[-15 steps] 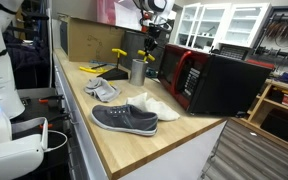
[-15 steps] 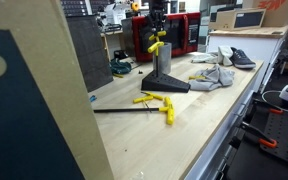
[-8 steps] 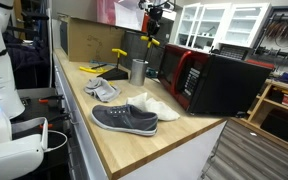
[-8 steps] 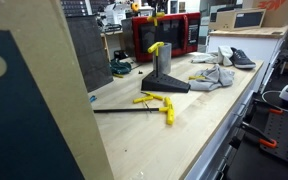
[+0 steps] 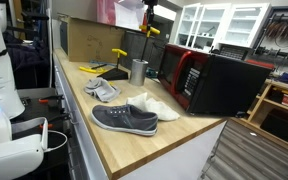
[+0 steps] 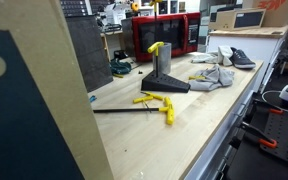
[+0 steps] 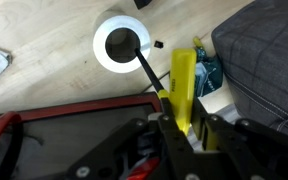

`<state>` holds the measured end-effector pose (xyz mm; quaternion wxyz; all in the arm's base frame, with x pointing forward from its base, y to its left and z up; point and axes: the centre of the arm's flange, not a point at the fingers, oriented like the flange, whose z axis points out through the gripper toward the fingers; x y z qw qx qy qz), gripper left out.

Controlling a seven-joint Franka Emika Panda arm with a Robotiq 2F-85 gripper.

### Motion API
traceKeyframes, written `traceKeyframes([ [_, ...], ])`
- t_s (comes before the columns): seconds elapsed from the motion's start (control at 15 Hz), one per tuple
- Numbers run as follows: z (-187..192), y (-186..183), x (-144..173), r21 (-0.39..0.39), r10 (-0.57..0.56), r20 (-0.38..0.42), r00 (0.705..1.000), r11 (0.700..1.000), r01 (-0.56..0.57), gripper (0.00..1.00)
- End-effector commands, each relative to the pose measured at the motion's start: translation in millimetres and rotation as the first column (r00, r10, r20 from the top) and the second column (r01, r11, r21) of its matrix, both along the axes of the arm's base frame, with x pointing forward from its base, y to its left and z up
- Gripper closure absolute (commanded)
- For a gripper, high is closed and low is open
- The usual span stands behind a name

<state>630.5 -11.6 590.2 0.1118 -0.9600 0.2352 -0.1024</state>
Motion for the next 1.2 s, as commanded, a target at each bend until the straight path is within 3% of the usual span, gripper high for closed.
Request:
traceKeyframes([
  [0.0, -1.5, 28.0, -13.1, 0.051, -0.158, 0.094, 0.983, 0.987, 0.154, 0.94],
  [0.2, 9.7, 43.0, -22.5, 0.05, -0.235, 0.145, 0.961, 0.972, 0.23, 0.94],
  [0.67, 43.7, 80.7, -49.5, 0.028, -0.252, 0.178, 0.951, 0.968, 0.251, 0.94],
  [0.87, 31.5, 88.2, -48.2, 0.023, -0.304, 0.174, 0.937, 0.952, 0.304, 0.94],
  [1.13, -1.0, 94.5, -45.7, 0.06, -0.422, 0.148, 0.894, 0.906, 0.418, 0.94],
])
